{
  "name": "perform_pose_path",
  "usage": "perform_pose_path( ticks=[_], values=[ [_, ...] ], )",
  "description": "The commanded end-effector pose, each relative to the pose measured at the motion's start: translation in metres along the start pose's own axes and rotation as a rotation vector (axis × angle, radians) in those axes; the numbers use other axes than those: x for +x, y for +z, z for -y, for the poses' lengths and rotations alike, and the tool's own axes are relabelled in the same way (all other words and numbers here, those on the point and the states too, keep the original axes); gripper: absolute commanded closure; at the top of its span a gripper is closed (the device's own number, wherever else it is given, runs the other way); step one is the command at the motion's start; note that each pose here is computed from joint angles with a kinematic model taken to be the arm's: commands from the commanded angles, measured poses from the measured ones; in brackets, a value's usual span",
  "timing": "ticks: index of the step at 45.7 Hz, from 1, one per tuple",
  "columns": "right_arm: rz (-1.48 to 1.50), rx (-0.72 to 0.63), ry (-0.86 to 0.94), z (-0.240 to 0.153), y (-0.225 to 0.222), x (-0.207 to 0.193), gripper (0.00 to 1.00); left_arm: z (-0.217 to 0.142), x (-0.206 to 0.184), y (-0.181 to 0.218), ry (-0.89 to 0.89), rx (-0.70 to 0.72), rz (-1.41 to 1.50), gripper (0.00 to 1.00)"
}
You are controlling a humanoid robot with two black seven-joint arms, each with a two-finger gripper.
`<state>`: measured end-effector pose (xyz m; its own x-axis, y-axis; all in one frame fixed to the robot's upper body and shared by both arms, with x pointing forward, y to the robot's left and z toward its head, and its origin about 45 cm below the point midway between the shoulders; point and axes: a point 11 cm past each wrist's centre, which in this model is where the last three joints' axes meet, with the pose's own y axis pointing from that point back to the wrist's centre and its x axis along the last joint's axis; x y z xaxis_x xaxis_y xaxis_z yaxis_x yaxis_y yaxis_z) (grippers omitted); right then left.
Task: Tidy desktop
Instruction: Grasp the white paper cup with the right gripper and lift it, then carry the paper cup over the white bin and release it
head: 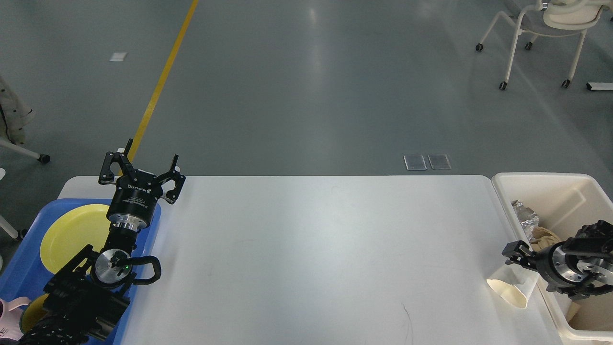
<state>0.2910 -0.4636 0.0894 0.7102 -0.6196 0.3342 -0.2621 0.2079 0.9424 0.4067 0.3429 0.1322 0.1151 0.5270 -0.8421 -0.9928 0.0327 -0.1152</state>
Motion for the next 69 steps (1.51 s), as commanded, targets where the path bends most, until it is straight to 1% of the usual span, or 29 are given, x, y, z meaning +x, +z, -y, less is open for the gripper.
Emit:
perform_pose_path(
  ticks=[1, 4, 5, 6, 9, 11, 14, 15, 16, 31, 34, 39, 45, 50, 56, 57, 61, 64, 69],
  values=[
    [0.01, 0.003, 0.007, 0.005, 0.001, -0.005, 0.34, 0.0, 0.0, 0.0, 0.0, 0.0, 0.0, 0.03],
    [0.005, 0.002, 0.011, 0.007, 0.003, -0.007, 0.52, 0.0, 0.0, 0.0, 0.0, 0.0, 0.0, 0.03],
    [0.0, 0.002, 0.01, 0.007, 0.004, -0.008, 0.59, 0.0, 0.0, 0.001, 0.0, 0.0, 0.001, 0.03],
    [-0.003, 0.001, 0.01, 0.007, 0.004, -0.008, 0.64, 0.0, 0.0, 0.0, 0.0, 0.0, 0.0, 0.03],
    [-0.007, 0.002, 0.005, 0.008, 0.003, -0.009, 0.76, 0.0, 0.0, 0.001, 0.0, 0.0, 0.001, 0.03],
    [-0.012, 0.001, -0.002, 0.009, 0.003, -0.012, 0.86, 0.0, 0.0, 0.001, 0.0, 0.0, 0.001, 0.03],
    [-0.025, 0.009, -0.005, 0.009, -0.003, -0.014, 0.93, 0.0, 0.0, 0.001, 0.0, 0.0, 0.001, 0.03],
    [-0.029, 0.012, -0.006, 0.009, -0.005, -0.015, 0.99, 0.0, 0.0, 0.001, 0.0, 0.0, 0.001, 0.03],
    [-0.032, 0.012, -0.006, 0.009, -0.005, -0.015, 1.0, 0.0, 0.0, 0.001, 0.0, 0.0, 0.001, 0.03],
    [-0.023, 0.026, -0.014, 0.002, -0.008, -0.013, 1.0, 0.0, 0.0, 0.001, 0.0, 0.0, 0.001, 0.03],
    [-0.015, 0.04, -0.017, -0.006, -0.01, -0.009, 1.0, 0.0, 0.0, 0.001, 0.0, 0.0, 0.001, 0.03],
    [-0.003, 0.099, -0.028, -0.032, -0.027, 0.002, 1.0, 0.0, 0.0, 0.001, 0.0, 0.0, 0.001, 0.03],
    [-0.073, 0.202, -0.03, -0.078, -0.064, 0.017, 1.0, 0.0, 0.0, 0.0, 0.0, 0.0, 0.0, 0.03],
    [-0.173, 0.301, -0.027, -0.136, -0.114, 0.036, 1.0, 0.0, 0.0, 0.001, 0.0, 0.0, 0.001, 0.03],
    [-0.355, 0.367, -0.013, -0.212, -0.169, 0.053, 1.0, 0.0, 0.0, 0.0, 0.0, 0.0, 0.0, 0.03],
    [-0.419, 0.38, -0.03, -0.233, -0.185, 0.05, 1.0, 0.0, 0.0, 0.001, 0.0, 0.0, 0.001, 0.03],
    [-0.542, 0.39, -0.06, -0.269, -0.212, 0.039, 1.0, 0.0, 0.0, 0.001, 0.0, 0.0, 0.001, 0.03],
    [-0.634, 0.386, -0.083, -0.291, -0.226, 0.023, 1.0, 0.0, 0.0, 0.001, 0.0, 0.0, 0.001, 0.03],
    [-0.743, 0.383, -0.102, -0.319, -0.237, -0.001, 1.0, 0.0, 0.0, 0.0, 0.0, 0.0, 0.0, 0.03]
  ],
)
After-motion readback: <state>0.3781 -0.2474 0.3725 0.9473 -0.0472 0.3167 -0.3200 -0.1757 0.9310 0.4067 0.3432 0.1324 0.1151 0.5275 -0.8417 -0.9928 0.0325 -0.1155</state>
